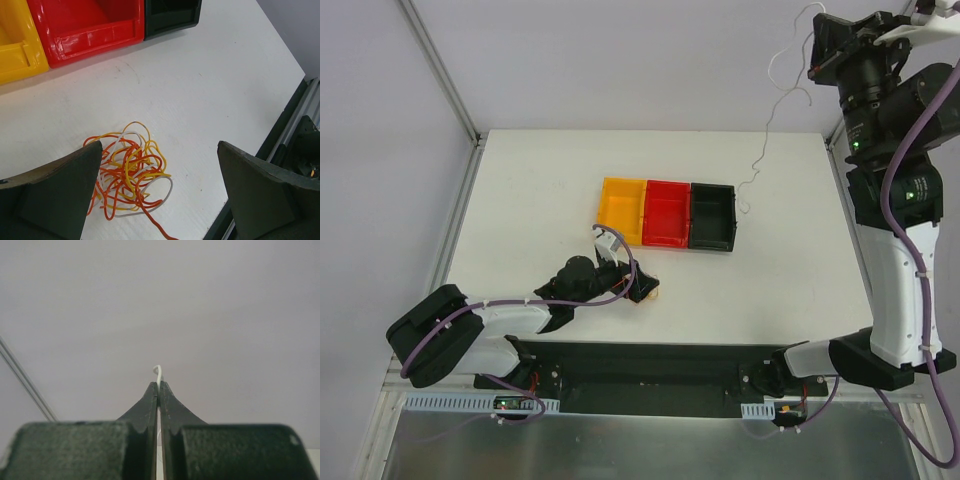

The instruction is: Untangle the cables

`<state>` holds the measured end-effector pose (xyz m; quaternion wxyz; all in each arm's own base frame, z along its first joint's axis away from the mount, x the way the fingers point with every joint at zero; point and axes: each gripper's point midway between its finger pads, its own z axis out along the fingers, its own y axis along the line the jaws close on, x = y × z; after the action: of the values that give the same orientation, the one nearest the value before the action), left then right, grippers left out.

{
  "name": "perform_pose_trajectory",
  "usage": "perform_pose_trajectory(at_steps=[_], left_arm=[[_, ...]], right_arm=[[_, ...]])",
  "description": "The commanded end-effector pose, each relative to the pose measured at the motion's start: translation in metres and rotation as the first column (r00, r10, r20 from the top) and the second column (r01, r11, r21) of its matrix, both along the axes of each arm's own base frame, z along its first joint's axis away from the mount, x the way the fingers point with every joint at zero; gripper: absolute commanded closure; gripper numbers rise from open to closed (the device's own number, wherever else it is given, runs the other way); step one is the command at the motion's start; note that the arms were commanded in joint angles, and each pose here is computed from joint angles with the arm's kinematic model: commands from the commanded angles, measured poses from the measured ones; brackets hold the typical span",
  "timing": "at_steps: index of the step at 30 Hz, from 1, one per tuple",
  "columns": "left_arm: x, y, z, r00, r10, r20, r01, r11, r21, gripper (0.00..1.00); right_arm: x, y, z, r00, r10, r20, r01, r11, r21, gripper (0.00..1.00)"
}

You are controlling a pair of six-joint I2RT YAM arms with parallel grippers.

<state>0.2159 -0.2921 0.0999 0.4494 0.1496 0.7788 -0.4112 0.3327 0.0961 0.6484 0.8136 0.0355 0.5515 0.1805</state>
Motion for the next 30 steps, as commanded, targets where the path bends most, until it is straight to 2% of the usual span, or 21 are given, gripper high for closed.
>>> perform_pose_trajectory(at_steps=[1, 6, 10, 22, 30], left_arm=[[0.003, -0.007, 0.015, 0.999, -0.016, 0.048, 0.018, 0.999, -0.039, 0.01], [0.004, -0.008, 0.016, 0.999, -0.018, 0.050, 0.020, 0.999, -0.039, 0.01], [0.004, -0.008, 0.015, 0.999, -0.019, 0.047, 0.021, 0.999, -0.037, 0.02], [0.004, -0.008, 0.015, 0.999, -0.018, 0.047, 0.020, 0.999, -0.037, 0.02], [0.003, -0.007, 0.015, 0.999, -0.017, 0.050, 0.019, 0.999, -0.037, 0.02]], right_arm=[[-0.013, -0.010, 0.024, 0.997, -0.024, 0.080, 0.023, 1.000, 0.011, 1.00], [-0.031, -0.009, 0.038, 0.992, 0.010, 0.126, -0.013, 1.000, 0.026, 0.99], [-0.029, -0.008, 0.034, 0.993, 0.013, 0.121, -0.016, 0.999, 0.030, 0.99], [-0.008, 0.006, 0.008, 0.997, 0.055, 0.055, -0.057, 0.997, 0.046, 0.99], [0.018, 0.014, -0.030, 0.998, 0.052, -0.024, -0.051, 0.998, 0.039, 0.99]])
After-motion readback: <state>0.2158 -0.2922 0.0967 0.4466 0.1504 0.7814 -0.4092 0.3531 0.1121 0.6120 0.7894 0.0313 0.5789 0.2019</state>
